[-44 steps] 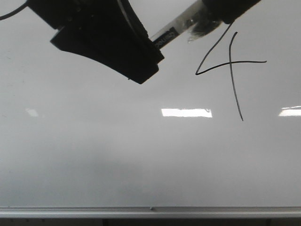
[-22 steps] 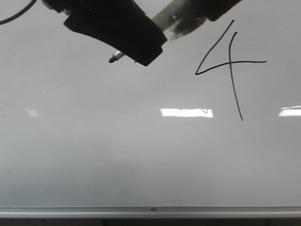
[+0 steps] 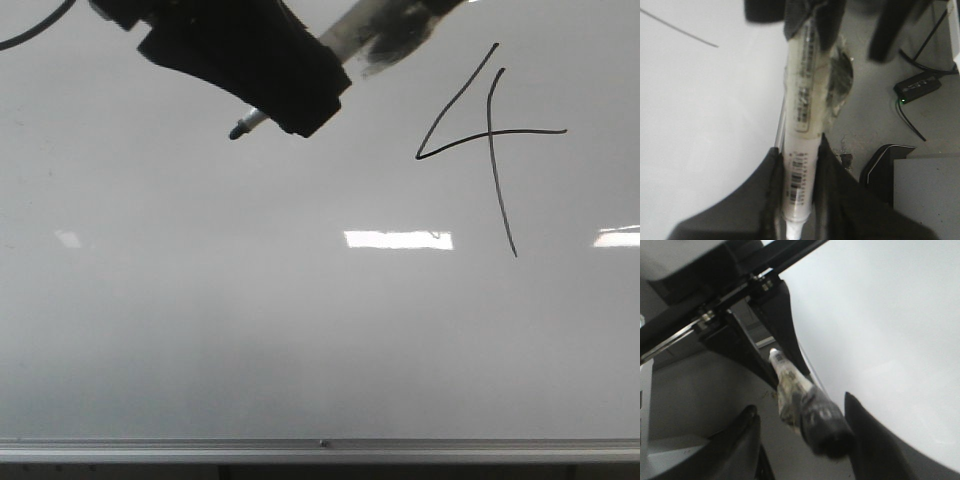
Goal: Write number 4 on whiteboard
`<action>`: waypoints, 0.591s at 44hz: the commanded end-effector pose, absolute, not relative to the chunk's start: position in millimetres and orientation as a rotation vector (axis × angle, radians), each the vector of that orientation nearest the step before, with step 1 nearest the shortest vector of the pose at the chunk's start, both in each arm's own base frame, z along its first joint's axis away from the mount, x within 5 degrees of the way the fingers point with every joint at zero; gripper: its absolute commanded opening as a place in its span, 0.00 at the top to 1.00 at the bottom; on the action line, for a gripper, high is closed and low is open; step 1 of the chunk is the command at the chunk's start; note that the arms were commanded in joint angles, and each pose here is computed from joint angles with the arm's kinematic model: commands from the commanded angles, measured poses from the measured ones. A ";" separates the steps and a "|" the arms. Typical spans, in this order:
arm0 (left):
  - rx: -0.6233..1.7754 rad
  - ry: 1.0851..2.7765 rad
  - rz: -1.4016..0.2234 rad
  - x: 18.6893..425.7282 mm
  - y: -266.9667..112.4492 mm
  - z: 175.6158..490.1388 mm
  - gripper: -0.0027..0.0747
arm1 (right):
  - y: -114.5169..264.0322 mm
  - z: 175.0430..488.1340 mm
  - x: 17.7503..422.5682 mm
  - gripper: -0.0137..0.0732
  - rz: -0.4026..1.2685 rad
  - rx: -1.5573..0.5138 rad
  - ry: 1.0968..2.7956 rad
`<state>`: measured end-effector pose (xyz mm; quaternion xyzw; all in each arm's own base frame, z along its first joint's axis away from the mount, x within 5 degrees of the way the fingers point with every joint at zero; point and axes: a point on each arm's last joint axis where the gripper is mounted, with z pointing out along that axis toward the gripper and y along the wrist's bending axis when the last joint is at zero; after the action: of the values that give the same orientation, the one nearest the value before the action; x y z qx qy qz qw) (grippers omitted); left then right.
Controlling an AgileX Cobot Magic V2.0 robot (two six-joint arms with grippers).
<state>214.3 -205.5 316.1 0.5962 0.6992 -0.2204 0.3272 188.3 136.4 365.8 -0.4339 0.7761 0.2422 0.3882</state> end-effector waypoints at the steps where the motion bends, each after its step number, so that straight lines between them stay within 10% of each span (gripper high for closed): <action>1: 1.345 1.852 -0.532 224.7 -187.9 338.3 0.99 | 120.4 397.5 177.3 0.35 0.574 -0.947 1.844; 26: 0.114 2.194 -0.028 222.7 5.4 302.0 0.99 | 61.8 349.6 102.6 0.44 0.472 -0.541 1.757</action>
<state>220.2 -18.1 291.6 0.1213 0.8990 -0.0457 0.4184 103.7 65.1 337.9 -0.2603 0.7717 0.1986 0.5452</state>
